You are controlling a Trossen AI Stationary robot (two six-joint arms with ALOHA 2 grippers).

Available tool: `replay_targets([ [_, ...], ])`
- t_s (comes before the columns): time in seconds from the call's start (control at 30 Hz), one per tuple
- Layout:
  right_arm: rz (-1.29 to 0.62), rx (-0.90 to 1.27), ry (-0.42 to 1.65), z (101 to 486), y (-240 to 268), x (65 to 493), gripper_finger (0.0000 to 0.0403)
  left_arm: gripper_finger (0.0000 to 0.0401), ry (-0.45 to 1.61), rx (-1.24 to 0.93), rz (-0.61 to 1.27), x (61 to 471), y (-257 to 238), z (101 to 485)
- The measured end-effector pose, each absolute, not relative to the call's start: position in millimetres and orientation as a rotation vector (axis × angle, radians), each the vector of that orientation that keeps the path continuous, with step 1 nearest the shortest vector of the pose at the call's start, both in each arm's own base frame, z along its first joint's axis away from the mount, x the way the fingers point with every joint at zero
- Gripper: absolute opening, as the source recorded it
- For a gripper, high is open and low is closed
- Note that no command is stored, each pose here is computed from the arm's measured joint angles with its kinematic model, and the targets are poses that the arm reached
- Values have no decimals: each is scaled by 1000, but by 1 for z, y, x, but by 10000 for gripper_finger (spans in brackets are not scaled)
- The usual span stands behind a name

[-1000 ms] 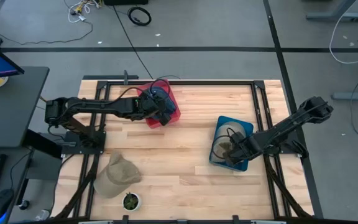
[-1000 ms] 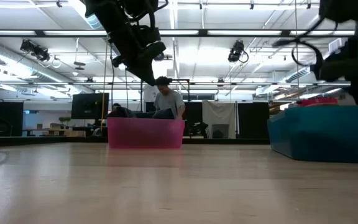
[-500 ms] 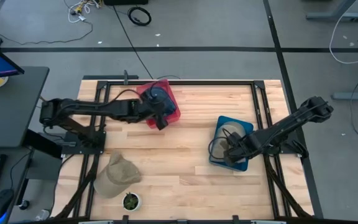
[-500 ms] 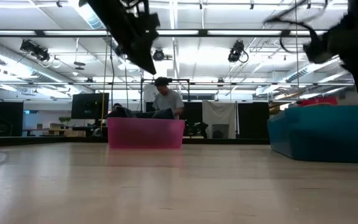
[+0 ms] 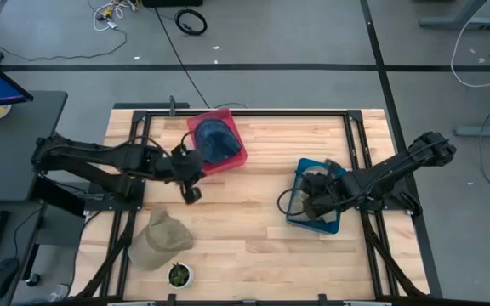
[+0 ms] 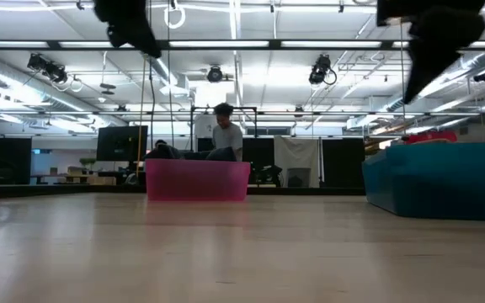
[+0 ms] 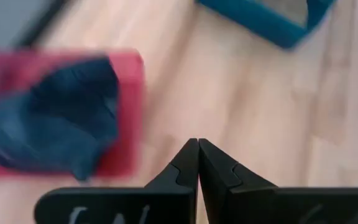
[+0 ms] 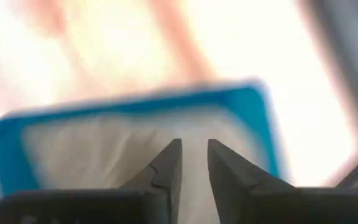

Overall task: Pick & Place hat
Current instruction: Put the brown cap into the blue bin

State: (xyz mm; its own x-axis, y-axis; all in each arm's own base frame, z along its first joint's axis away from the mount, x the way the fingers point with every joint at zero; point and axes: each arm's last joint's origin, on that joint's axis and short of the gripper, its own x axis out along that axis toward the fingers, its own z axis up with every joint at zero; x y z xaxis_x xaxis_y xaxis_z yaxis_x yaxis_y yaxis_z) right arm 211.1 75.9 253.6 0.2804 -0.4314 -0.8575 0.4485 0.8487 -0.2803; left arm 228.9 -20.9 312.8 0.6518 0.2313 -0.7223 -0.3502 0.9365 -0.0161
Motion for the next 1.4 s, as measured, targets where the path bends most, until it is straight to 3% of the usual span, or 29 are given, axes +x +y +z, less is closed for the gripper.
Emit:
replay_targets([
  [0.27,-512,-312,896,265,67,243,89,15,956,-358,283,215,-43,303],
  [0.47,-453,-307,761,276,53,267,89,59,1052,-510,321,205,-52,299],
  [0.7,-431,-307,833,268,21,281,91,149,1167,-740,537,187,-63,293],
  [0.87,-344,-281,898,249,-1,298,110,189,1249,-885,764,170,-76,288],
  [1.2,-148,-269,878,209,-18,337,186,197,1225,-1034,1064,155,-113,274],
  [1.4,-126,-310,875,202,-16,343,203,197,1246,-1068,1290,155,-140,242],
])
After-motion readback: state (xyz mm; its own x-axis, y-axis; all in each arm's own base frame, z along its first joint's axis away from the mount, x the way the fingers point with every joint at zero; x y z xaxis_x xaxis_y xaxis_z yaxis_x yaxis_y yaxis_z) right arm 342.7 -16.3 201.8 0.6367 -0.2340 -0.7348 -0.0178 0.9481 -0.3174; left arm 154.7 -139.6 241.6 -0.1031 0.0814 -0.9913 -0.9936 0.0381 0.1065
